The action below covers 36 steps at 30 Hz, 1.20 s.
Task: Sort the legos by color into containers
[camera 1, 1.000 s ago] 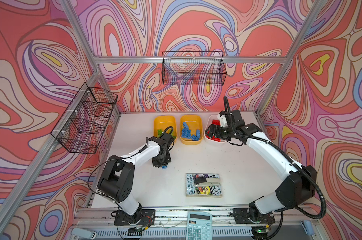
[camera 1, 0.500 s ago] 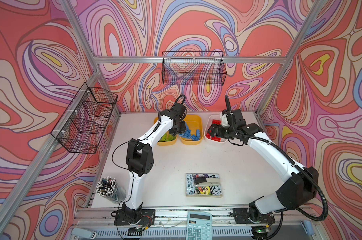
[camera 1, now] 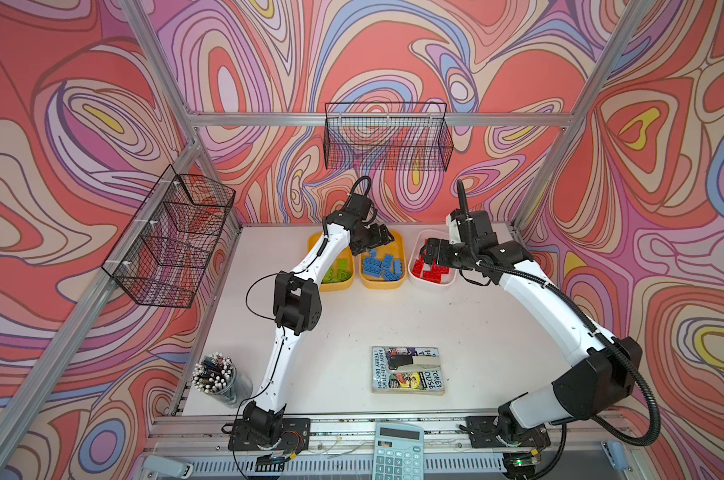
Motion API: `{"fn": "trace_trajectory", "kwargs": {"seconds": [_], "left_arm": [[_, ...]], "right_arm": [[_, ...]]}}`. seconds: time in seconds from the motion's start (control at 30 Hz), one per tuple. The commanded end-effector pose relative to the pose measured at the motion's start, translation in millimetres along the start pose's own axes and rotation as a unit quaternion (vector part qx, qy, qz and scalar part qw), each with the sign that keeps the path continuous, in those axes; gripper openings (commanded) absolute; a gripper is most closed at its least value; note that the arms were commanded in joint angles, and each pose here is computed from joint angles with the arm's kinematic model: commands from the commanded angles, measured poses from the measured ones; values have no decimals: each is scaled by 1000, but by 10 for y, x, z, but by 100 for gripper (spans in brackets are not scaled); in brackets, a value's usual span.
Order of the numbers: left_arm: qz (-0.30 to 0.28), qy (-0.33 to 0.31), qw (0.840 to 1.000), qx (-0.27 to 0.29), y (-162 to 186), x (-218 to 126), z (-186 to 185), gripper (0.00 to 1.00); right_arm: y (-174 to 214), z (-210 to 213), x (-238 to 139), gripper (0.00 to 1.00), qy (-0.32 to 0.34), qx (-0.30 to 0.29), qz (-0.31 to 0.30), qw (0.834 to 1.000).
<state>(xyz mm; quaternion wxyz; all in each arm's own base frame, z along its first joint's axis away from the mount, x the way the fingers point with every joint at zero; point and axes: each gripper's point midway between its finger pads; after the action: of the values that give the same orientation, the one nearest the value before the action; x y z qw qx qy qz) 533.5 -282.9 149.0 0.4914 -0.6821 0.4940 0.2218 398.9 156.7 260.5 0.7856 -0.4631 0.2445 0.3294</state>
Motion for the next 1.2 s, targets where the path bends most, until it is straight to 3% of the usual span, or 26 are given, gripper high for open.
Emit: {"fn": "trace_trajectory", "kwargs": {"seconds": [0.0, 0.23, 0.43, 0.57, 0.67, 0.77, 0.87, 0.97, 1.17], "left_arm": [[-27, -4, 999, 31, -54, -358, -79, 98], [-76, -77, 991, 79, 347, -978, 270, 100], [-176, -175, 962, 111, 839, -1705, 789, 100], [-243, -258, 928, 117, 1182, -2174, 1215, 100], [-305, -320, 889, 123, 1377, -2452, 1486, 100], [-364, -408, 832, 94, 1587, -2751, 1850, 100], [-387, -432, 807, 109, 1777, -2746, 2036, 100], [-388, -439, 805, 96, 1843, -2719, 2169, 100], [-365, -430, 822, 75, 1849, -2490, 2383, 100]], "right_arm": [[-43, -45, 69, 98, 13, -3, 0, 1000], [-58, -74, 255, 98, 10, -10, -2, 1000], [-138, -176, 154, 98, 6, -45, -58, 997], [-290, -537, -81, 98, 66, -55, -140, 986], [-324, -814, -243, 98, 95, -61, -203, 973], [-292, -1037, -464, 98, 109, -60, -291, 949], [-205, -1219, -580, 98, 115, -60, -347, 929], [-92, -1388, -476, 98, 135, -61, -346, 926], [23, -1744, -269, 98, 151, -13, -342, 927]]}}
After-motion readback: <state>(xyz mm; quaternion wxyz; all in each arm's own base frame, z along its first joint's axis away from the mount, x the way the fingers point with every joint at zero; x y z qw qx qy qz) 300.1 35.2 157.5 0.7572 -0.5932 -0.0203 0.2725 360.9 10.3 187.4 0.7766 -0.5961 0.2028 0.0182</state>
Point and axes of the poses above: each gripper's point midway between its finger pads, its own x axis out along the fingers, its own z axis along the line the jaws close on, y = z × x, and after that the axes turned 12 degrees about x, right-handed
